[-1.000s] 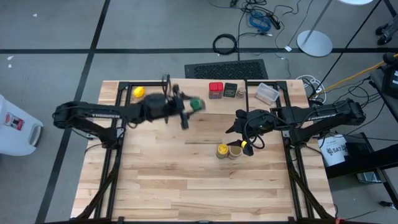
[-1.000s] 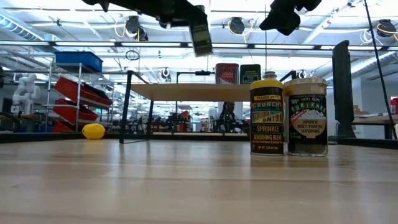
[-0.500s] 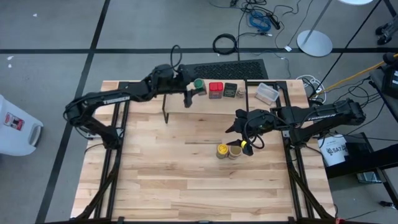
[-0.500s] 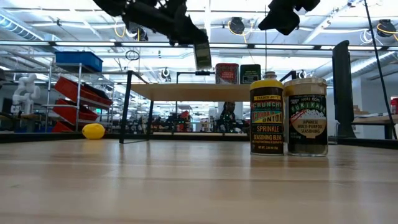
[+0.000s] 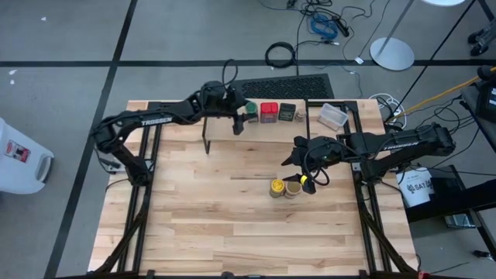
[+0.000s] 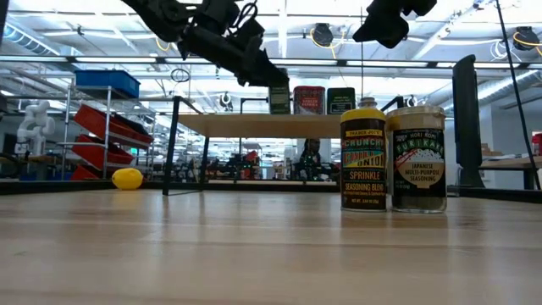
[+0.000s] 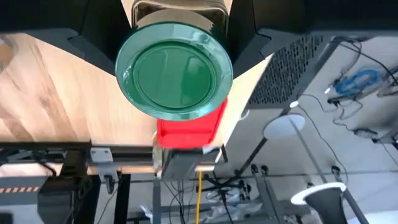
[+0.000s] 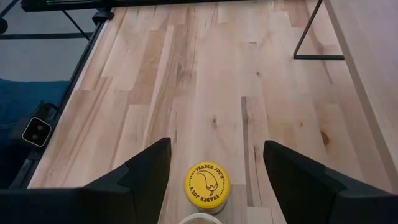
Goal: Shelf spices
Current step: Put the green seasoning bottle on the shelf
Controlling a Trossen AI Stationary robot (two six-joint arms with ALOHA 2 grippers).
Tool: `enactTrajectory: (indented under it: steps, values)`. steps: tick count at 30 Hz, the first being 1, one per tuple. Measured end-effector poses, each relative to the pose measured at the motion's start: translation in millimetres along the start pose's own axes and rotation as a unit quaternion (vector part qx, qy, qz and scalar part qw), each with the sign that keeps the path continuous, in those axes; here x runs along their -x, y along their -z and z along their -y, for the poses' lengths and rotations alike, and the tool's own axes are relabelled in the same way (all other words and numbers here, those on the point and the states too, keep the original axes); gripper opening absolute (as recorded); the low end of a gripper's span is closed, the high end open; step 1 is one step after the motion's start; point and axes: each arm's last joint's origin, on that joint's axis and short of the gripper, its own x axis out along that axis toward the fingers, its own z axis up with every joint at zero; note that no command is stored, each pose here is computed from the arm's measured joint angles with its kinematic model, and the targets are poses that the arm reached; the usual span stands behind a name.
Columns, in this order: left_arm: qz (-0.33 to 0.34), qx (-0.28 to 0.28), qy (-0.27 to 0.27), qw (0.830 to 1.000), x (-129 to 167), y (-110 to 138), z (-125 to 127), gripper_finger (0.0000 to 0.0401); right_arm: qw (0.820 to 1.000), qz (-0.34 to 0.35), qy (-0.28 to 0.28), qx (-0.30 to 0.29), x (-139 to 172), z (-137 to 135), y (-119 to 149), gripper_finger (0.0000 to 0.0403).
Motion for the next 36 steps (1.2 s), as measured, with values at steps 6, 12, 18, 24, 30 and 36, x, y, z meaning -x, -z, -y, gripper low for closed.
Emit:
enactTrajectory:
  steps: [6, 12, 18, 24, 30, 36]
  values:
    - [-0.005, 0.001, 0.002, 1.000, -3, 4, -1, 0.0216, 1.000, 0.000, 0.000, 0.000, 0, 0, 0, 0.0242]
    - [0.003, 0.007, 0.031, 1.000, -1, 6, -8, 0.0223, 1.000, 0.000, 0.000, 0.000, 0, 0, 0, 0.0242]
    - [0.006, -0.001, 0.023, 1.000, 2, 7, -16, 0.0251, 1.000, 0.000, 0.000, 0.000, 0, 0, 0, 0.0242]
    - [0.017, -0.004, 0.028, 0.999, 4, 1, -20, 0.0260, 1.000, 0.000, 0.000, 0.000, 0, 0, 0, 0.0242]
    - [0.029, -0.020, 0.025, 0.999, 5, -7, -22, 0.0261, 1.000, 0.000, 0.000, 0.000, 0, 0, 0, 0.0242]
    - [0.037, -0.023, 0.022, 0.999, 10, -14, -22, 0.0261, 1.000, 0.000, 0.000, 0.000, 0, 0, 0, 0.0242]
